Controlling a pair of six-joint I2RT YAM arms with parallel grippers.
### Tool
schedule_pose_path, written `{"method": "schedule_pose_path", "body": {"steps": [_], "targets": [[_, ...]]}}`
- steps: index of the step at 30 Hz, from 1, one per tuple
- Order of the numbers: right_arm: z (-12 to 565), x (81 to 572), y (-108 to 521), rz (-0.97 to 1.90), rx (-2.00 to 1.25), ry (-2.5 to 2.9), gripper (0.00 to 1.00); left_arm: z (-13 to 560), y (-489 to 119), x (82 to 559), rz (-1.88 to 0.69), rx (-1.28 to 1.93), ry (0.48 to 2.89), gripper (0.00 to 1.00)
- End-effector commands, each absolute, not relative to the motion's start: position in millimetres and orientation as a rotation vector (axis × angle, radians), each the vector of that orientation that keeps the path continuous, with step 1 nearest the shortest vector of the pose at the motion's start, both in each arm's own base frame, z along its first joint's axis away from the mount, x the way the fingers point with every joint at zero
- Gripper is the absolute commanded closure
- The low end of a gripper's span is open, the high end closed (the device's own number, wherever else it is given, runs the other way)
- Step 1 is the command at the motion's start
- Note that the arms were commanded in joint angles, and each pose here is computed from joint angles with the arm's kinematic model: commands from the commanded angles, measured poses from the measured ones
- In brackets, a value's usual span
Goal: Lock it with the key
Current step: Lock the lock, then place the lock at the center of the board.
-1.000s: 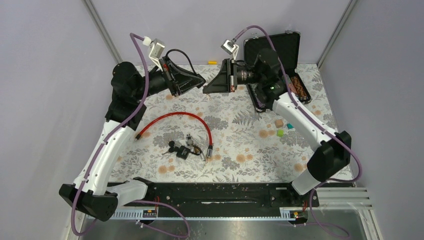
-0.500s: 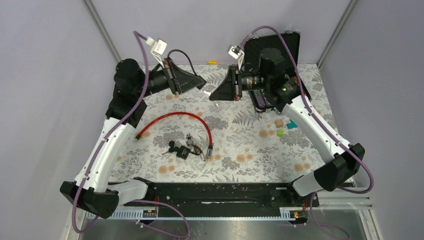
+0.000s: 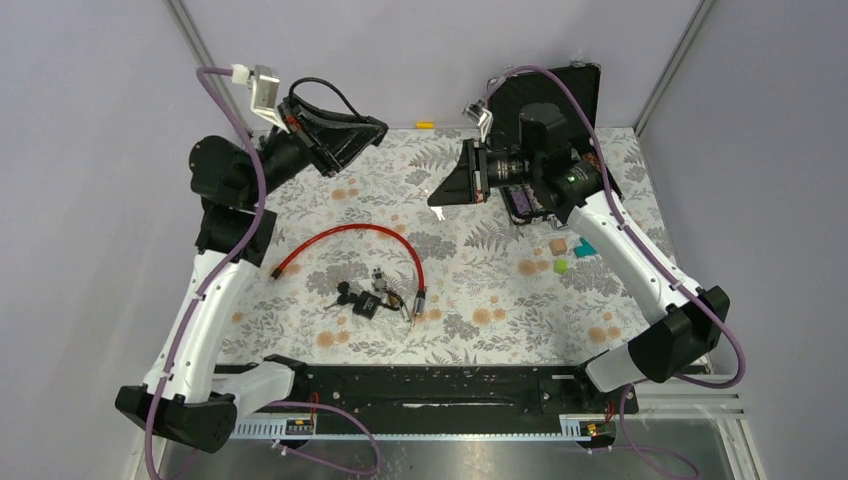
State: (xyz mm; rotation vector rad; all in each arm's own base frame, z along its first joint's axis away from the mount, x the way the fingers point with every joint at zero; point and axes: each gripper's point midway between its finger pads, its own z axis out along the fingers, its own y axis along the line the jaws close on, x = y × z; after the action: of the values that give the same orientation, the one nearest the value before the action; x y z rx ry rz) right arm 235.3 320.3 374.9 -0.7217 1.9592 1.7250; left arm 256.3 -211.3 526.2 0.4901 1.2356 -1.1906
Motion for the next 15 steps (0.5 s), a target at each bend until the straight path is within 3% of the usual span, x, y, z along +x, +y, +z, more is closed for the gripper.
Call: {"method": "schedule_pose_path", "body": {"steps": [1,9,15], "targets": [[332.9,292.3,300.5,1.3,-0.443,2.099,1.0,475.4,-215.5,294.1,-1.137,0.401,1.326,1.0],[230.8,367.4,249.8,0.751,-0.058,2.196,1.0,303.1,-290.2,353.1,-1.187,0.324,1.761,1.0],[160.3,401.2,212.3,0.483,0.071,2.241,1.0,209.0,-333.1,378.7,-1.218,0.325,1.99,1.0]]}}
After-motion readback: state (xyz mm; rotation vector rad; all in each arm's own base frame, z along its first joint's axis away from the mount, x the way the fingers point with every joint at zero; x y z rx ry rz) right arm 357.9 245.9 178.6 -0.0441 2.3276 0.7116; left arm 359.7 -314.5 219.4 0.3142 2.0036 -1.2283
